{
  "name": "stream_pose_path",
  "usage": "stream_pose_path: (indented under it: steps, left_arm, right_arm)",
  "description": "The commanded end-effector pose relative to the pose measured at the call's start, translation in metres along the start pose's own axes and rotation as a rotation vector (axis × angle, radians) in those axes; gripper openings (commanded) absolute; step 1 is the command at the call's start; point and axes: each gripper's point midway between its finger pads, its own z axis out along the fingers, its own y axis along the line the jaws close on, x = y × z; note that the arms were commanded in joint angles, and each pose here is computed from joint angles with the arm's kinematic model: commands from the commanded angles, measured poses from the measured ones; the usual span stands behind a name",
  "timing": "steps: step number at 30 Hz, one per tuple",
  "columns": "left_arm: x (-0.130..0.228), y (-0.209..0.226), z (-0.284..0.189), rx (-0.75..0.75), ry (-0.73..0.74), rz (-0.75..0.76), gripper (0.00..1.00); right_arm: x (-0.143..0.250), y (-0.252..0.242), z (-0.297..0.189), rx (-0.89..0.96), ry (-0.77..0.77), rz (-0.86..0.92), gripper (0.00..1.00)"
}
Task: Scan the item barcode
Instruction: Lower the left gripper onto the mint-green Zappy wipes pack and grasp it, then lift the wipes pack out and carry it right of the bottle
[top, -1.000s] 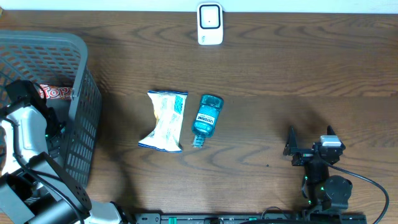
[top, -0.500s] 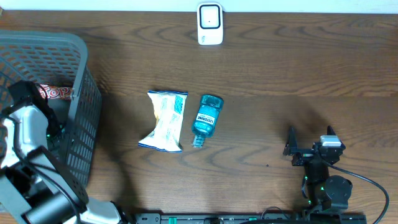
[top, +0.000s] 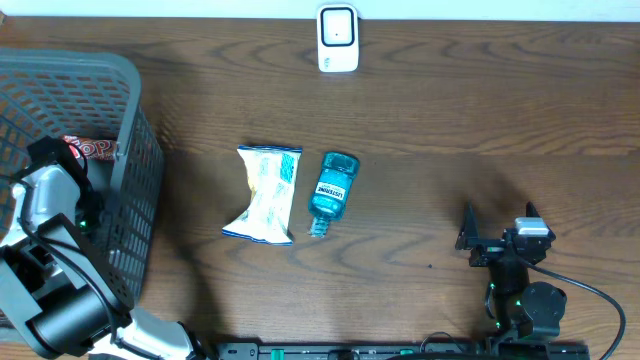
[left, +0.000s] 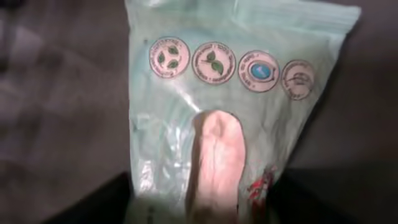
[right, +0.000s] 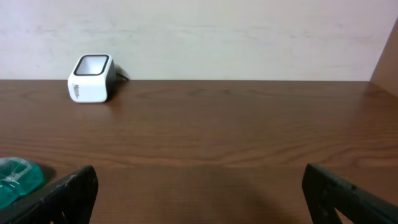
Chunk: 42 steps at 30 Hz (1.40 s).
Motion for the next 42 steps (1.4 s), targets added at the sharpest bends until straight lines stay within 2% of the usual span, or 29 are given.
stream_pose_path:
  steps: [1, 8, 15, 17, 19, 20, 24, 27, 31, 42]
  left_arm:
    - [-0.002, 0.007, -0.002, -0.014, -0.006, 0.1, 0.61]
    - [-0.024, -0.006, -0.064, 0.151, -0.063, 0.185, 0.6]
    - [-0.049, -0.004, -0.168, 0.449, -0.14, 0.176, 0.61]
    - [-0.054, 0.002, -0.188, 0.514, -0.167, 0.147, 0.71]
    - [-0.056, 0.007, -0.192, 0.525, -0.18, 0.129, 0.94]
    - [-0.055, 0.007, -0.188, 0.515, -0.176, 0.133, 0.99]
    - [-0.043, 0.007, -0.147, 0.394, -0.126, 0.159, 0.98]
    - [-0.029, 0.01, -0.096, 0.219, -0.055, 0.175, 0.98]
    - [-0.022, 0.011, -0.06, 0.094, -0.009, 0.201, 0.98]
    - [-0.012, 0.005, -0.003, -0.015, 0.09, 0.279, 0.98]
  right_arm:
    - [0.001, -0.002, 0.0, 0.008, 0.003, 0.014, 0.99]
    - [0.001, -0.002, 0.0, 0.008, 0.003, 0.014, 0.99]
    - [0.001, -0.002, 0.0, 0.008, 0.003, 0.014, 0.99]
    - [0.001, -0.002, 0.0, 0.008, 0.003, 0.014, 0.99]
    - [0.001, -0.002, 0.0, 0.008, 0.002, 0.014, 0.99]
    - [0.001, -0.002, 0.0, 0.008, 0.003, 0.014, 0.99]
    - [0.001, -0.002, 0.0, 0.008, 0.003, 0.014, 0.99]
    - [0.001, -0.002, 0.0, 0.008, 0.003, 0.014, 0.99]
    - [0.001, -0.002, 0.0, 0.008, 0.003, 0.014, 0.99]
    - [0.001, -0.002, 0.0, 0.008, 0.003, 0.014, 0.99]
